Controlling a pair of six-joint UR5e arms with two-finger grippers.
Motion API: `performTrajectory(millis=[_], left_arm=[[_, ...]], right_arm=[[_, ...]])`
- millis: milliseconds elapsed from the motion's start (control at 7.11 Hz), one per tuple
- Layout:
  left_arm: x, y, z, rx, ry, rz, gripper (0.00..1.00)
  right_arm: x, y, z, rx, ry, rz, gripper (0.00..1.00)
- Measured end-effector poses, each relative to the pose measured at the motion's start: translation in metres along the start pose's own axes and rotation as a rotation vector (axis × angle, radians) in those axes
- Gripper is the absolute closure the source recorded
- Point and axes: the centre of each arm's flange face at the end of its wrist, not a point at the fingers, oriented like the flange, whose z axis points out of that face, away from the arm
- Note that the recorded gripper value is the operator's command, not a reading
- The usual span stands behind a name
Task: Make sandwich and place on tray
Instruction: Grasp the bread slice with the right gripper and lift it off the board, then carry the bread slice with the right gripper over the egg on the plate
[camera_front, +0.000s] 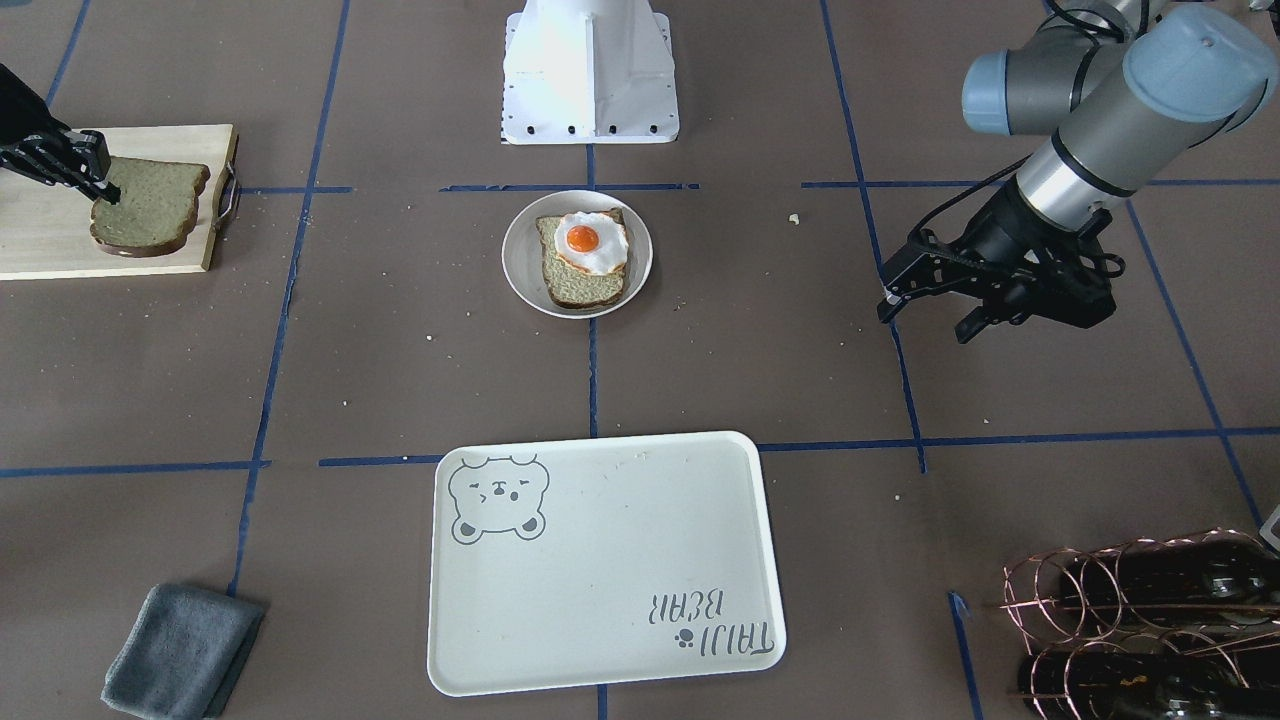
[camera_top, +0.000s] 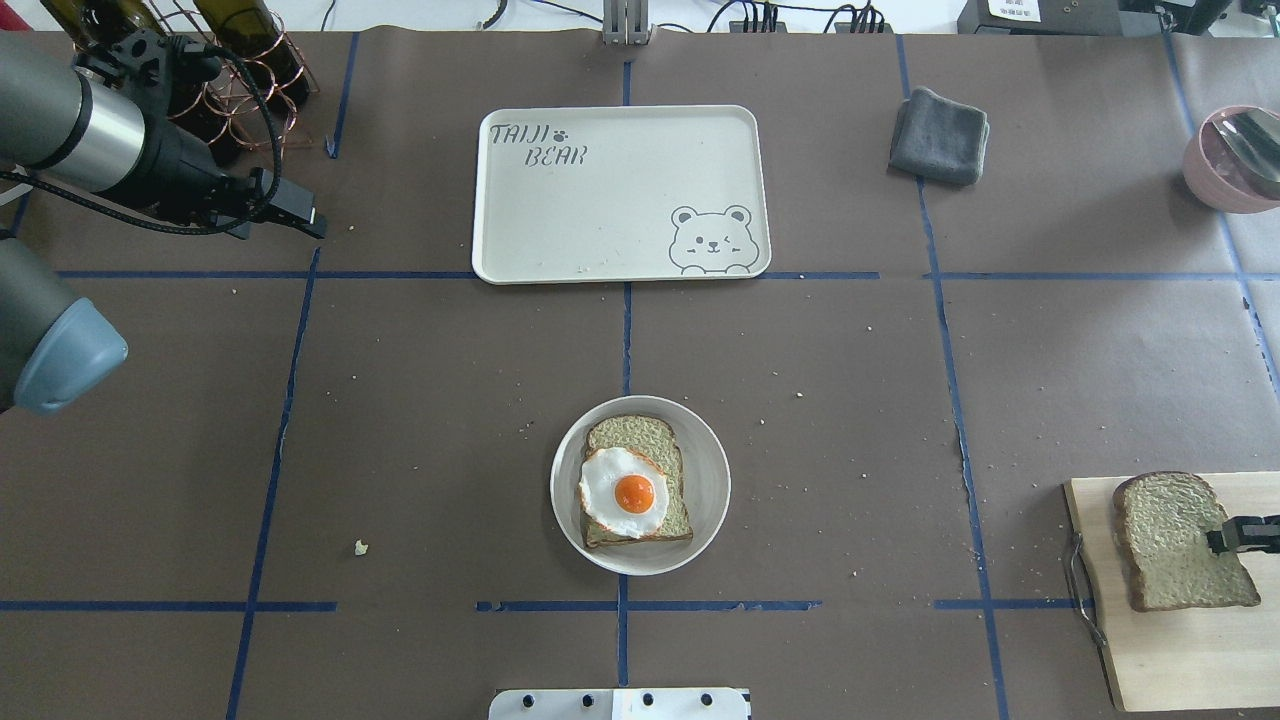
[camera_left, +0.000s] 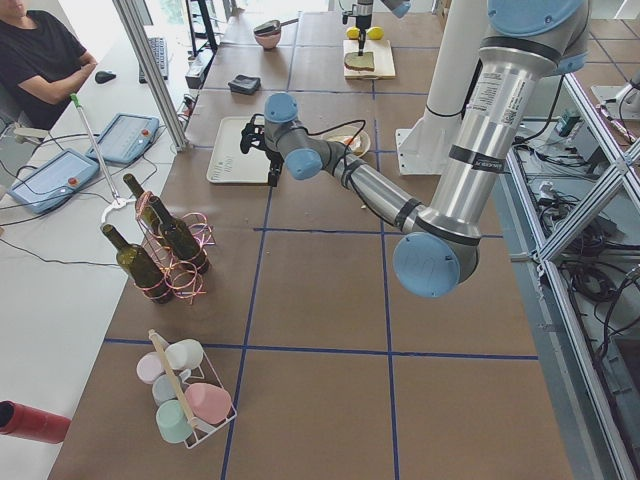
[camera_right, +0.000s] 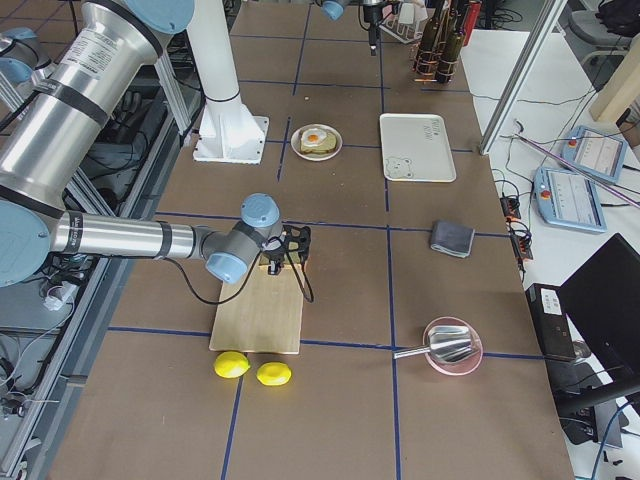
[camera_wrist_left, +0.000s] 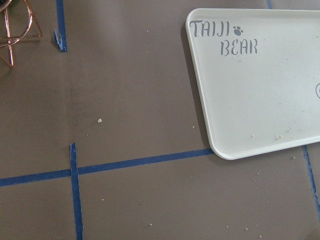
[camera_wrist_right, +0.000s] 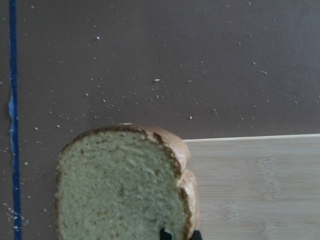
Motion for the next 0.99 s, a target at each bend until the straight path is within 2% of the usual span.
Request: performTrajectory(millis=[281, 563, 844, 985], left_arm=[[-0.001, 0.000, 0.002, -0.004, -0.002, -0.003, 0.00], [-0.002, 0.000, 0.003, -0.007, -0.002, -0.011, 0.00], [0.001, 0.000, 0.004, -0.007, 0.001, -0.044, 0.00], [0.004, 0.000, 0.005, -0.007, 0.002, -0.059, 0.00]], right_arm=[[-0.043, -0.028, -0.020, 0.020, -0.121, -0.016, 1.00], [-0.115, -0.067, -0.012, 0.019, -0.213, 0.010, 1.00], [-0.237, -0.098, 0.014, -0.045, -0.266, 0.037, 1.00], [-0.307, -0.099, 0.031, -0.076, -0.268, 0.044, 1.00]])
